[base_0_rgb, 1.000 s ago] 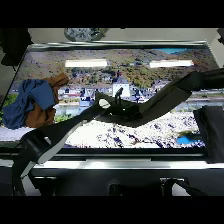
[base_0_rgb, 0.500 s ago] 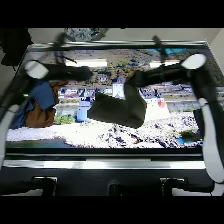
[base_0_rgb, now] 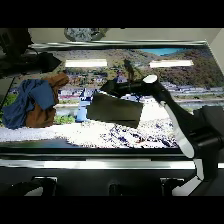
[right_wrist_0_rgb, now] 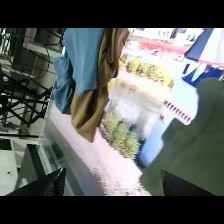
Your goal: Fold the shirts.
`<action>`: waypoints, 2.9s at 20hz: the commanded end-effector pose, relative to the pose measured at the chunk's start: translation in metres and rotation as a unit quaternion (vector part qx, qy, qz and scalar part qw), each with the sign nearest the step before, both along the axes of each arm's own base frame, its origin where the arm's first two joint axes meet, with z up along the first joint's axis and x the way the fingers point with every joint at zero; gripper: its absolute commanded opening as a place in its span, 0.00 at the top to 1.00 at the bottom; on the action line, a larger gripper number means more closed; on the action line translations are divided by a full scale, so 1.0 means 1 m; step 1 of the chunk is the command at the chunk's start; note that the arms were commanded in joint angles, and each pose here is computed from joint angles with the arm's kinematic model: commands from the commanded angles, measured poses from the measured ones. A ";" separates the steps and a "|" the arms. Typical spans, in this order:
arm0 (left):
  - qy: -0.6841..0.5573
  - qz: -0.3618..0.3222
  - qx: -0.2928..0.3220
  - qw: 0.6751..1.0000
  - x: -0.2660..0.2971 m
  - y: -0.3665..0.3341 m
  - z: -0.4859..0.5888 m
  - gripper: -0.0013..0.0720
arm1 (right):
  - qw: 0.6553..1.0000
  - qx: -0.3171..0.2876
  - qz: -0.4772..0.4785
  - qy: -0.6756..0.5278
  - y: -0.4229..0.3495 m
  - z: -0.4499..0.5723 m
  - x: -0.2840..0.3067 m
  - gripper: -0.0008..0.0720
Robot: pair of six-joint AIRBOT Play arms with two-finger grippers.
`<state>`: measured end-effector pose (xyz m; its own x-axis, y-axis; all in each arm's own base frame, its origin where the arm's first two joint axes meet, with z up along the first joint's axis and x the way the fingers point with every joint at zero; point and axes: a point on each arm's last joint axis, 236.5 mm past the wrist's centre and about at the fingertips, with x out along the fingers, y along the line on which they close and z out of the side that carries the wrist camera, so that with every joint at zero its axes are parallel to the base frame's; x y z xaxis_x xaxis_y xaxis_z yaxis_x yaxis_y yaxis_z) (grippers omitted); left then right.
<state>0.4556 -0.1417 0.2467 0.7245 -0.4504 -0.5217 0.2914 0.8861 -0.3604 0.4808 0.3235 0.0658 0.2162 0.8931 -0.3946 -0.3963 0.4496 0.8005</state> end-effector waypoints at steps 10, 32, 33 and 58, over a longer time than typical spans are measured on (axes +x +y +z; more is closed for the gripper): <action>0.010 0.003 0.037 0.999 -0.002 0.011 -0.015 0.94 | 0.958 -0.191 -0.062 0.207 -0.200 -0.146 -0.073 0.08; 0.001 0.002 0.041 0.999 0.001 0.011 -0.014 0.94 | 0.902 -0.228 -0.363 0.052 -0.535 0.072 -0.093 0.94; 0.001 0.002 0.041 0.999 0.001 0.011 -0.014 0.94 | 0.892 -0.230 -0.387 0.049 -0.553 0.076 -0.099 0.94; -0.004 -0.005 0.047 0.999 0.000 0.010 -0.012 0.94 | 0.745 -0.312 -0.487 0.332 -0.654 -0.025 -0.301 0.93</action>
